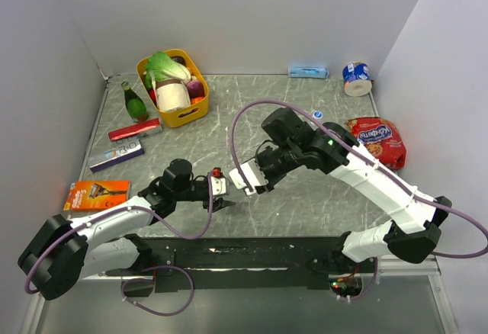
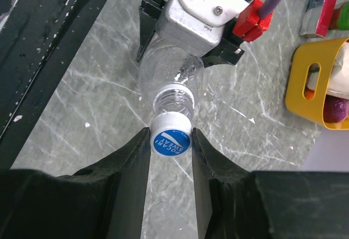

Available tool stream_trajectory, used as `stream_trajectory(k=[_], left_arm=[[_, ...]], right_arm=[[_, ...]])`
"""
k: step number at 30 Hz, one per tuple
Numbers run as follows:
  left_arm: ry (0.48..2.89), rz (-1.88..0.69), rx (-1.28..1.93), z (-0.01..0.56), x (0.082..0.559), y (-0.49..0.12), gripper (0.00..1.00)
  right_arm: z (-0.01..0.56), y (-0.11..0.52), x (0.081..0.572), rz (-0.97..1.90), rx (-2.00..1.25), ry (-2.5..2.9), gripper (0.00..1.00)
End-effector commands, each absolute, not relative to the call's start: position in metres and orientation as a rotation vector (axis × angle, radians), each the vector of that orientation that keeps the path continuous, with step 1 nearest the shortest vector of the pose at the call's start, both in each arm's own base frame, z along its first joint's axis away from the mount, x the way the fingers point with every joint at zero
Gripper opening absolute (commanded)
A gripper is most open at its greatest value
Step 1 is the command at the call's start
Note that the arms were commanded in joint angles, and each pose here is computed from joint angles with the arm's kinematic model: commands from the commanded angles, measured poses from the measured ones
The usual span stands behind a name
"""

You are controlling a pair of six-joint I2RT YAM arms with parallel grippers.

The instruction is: Screw on the bottle caps

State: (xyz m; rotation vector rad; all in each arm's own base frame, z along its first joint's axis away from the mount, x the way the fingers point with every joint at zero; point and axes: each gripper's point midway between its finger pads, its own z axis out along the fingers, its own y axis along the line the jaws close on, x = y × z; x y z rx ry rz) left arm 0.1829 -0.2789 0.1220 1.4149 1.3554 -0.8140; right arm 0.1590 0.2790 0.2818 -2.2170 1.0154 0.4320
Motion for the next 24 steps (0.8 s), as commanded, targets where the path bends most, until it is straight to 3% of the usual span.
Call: stream_trajectory(k=[1,17,24], left_arm=[[1.179,-0.816,1.417,0.155,0.183,-0.292,0.01],[1.157,-0.788,1.406,0.161,0.19,-0.295,0.01],[1.167,-0.777,1.249,0.182,0.202,-0.295,0.01]], right_arm=[[0.291,0.292,0.159,0.449,-2.194,0.981,0.22],[0.275,0.287,0.141,0.507,-2.344,0.9,0.24],[0.262,0.29,0.146,0.587,-2.288,1.235,0.23]])
